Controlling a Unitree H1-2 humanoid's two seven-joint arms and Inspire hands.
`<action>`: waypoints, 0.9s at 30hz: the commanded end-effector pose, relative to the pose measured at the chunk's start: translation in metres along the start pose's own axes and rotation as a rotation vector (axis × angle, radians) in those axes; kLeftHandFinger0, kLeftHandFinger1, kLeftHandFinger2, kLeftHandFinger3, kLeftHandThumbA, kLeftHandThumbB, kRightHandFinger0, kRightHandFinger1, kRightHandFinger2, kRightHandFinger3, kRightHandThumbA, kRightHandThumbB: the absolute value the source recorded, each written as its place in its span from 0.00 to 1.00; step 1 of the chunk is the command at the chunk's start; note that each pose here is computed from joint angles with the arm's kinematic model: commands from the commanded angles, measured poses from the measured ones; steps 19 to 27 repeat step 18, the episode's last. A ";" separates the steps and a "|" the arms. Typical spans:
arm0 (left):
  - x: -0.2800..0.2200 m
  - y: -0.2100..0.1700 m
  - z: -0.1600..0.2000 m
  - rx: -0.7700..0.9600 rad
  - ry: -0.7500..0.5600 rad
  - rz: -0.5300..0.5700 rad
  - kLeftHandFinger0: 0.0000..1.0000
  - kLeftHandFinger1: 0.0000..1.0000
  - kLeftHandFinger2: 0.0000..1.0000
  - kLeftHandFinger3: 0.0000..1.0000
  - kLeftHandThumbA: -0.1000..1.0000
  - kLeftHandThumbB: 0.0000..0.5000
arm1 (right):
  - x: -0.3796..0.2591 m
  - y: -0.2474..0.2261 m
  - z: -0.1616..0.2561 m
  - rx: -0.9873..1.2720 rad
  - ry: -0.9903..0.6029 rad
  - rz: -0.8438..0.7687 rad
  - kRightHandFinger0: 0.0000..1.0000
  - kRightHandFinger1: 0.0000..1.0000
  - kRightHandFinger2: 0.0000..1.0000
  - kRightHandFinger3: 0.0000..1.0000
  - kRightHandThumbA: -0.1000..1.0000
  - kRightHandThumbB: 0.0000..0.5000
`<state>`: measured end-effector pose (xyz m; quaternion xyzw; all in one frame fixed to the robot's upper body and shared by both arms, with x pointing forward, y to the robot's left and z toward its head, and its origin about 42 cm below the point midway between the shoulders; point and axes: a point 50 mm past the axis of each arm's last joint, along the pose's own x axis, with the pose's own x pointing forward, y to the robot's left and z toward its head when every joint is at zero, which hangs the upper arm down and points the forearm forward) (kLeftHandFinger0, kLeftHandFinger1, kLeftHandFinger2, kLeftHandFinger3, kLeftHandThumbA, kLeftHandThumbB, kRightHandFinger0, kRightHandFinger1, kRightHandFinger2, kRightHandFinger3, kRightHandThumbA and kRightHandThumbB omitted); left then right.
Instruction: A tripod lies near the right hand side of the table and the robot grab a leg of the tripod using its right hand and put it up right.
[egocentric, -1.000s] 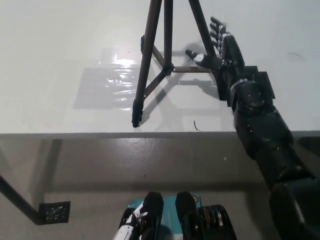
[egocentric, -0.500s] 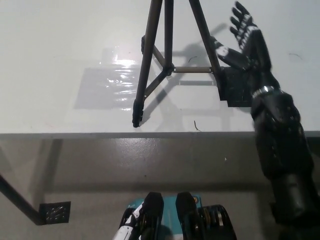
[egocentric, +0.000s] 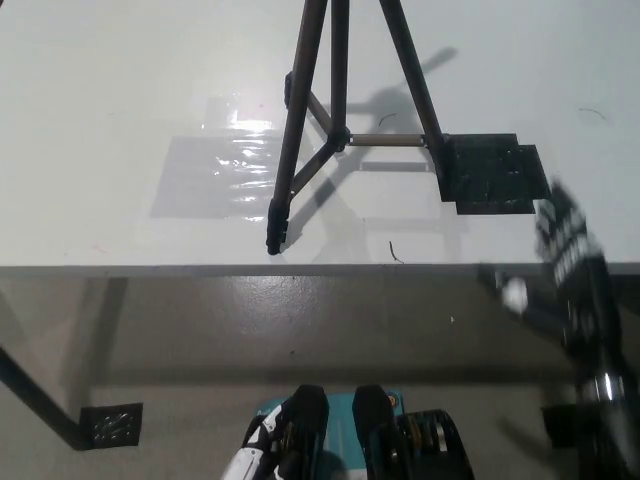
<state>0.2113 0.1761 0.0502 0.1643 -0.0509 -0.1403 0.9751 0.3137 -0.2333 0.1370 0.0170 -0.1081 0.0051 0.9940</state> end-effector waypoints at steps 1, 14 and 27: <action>0.018 0.024 0.012 -0.104 -0.128 0.041 1.00 1.00 1.00 1.00 1.00 1.00 | -0.129 0.031 0.064 0.001 -0.339 0.187 1.00 1.00 1.00 1.00 1.00 0.94; 0.019 0.028 0.006 -0.158 -0.122 0.087 1.00 1.00 1.00 1.00 1.00 1.00 | -0.144 0.024 -0.051 0.036 0.039 0.151 1.00 1.00 1.00 1.00 1.00 0.91; 0.015 0.029 0.004 -0.158 -0.103 0.100 1.00 1.00 1.00 1.00 1.00 1.00 | -0.144 0.024 -0.057 0.031 0.059 0.159 1.00 1.00 1.00 1.00 1.00 0.96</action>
